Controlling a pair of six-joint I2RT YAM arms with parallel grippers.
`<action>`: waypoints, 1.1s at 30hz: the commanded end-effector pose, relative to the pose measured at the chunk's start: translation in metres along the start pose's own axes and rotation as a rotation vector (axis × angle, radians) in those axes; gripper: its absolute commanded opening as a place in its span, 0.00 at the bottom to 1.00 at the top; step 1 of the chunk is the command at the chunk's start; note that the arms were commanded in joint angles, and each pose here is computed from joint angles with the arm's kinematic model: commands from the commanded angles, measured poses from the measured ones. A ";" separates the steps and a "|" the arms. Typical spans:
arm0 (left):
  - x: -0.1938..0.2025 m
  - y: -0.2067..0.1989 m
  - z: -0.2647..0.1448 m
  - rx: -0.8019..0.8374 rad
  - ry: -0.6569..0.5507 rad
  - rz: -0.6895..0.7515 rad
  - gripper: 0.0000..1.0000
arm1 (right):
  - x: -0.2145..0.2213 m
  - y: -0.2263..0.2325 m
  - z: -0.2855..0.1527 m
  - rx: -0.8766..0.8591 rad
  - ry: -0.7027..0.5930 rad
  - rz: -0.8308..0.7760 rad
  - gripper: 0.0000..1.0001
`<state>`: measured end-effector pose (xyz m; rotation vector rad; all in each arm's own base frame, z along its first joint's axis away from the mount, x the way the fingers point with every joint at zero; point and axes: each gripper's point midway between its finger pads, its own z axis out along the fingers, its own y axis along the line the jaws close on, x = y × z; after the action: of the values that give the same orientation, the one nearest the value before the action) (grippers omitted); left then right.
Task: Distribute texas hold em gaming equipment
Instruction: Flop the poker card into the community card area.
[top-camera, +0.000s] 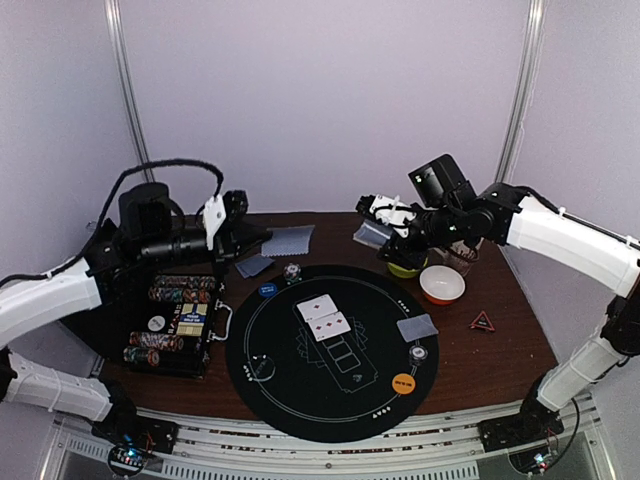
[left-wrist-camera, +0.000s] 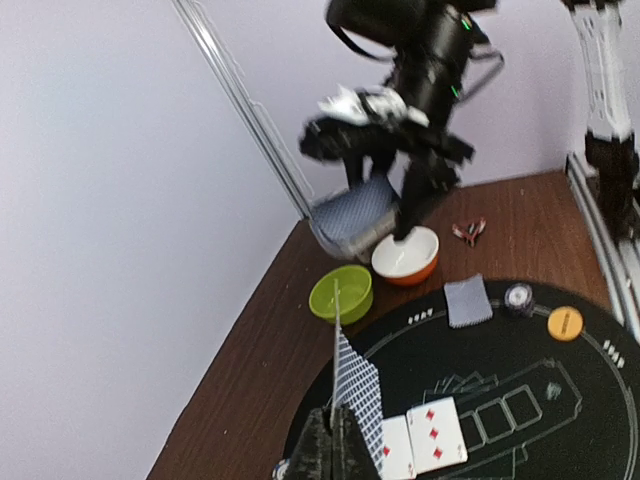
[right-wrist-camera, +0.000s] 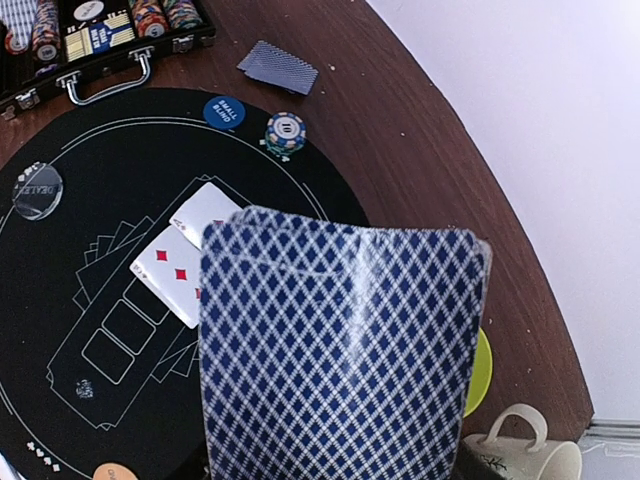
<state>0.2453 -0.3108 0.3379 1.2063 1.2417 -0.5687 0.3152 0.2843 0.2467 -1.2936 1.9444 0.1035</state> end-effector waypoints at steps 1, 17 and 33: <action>0.031 -0.010 -0.011 -0.123 -0.010 0.351 0.00 | 0.002 -0.023 -0.018 0.074 -0.015 0.065 0.50; 0.118 -0.155 0.083 0.142 0.095 0.794 0.00 | 0.001 -0.031 -0.030 0.087 -0.038 0.089 0.50; 0.166 -0.168 0.132 0.092 0.104 1.098 0.00 | 0.001 -0.028 -0.034 0.070 -0.049 0.090 0.50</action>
<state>0.1981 -0.4334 0.0944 1.8176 0.5610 0.2045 0.3225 0.2594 0.2700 -1.1783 1.9530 0.0901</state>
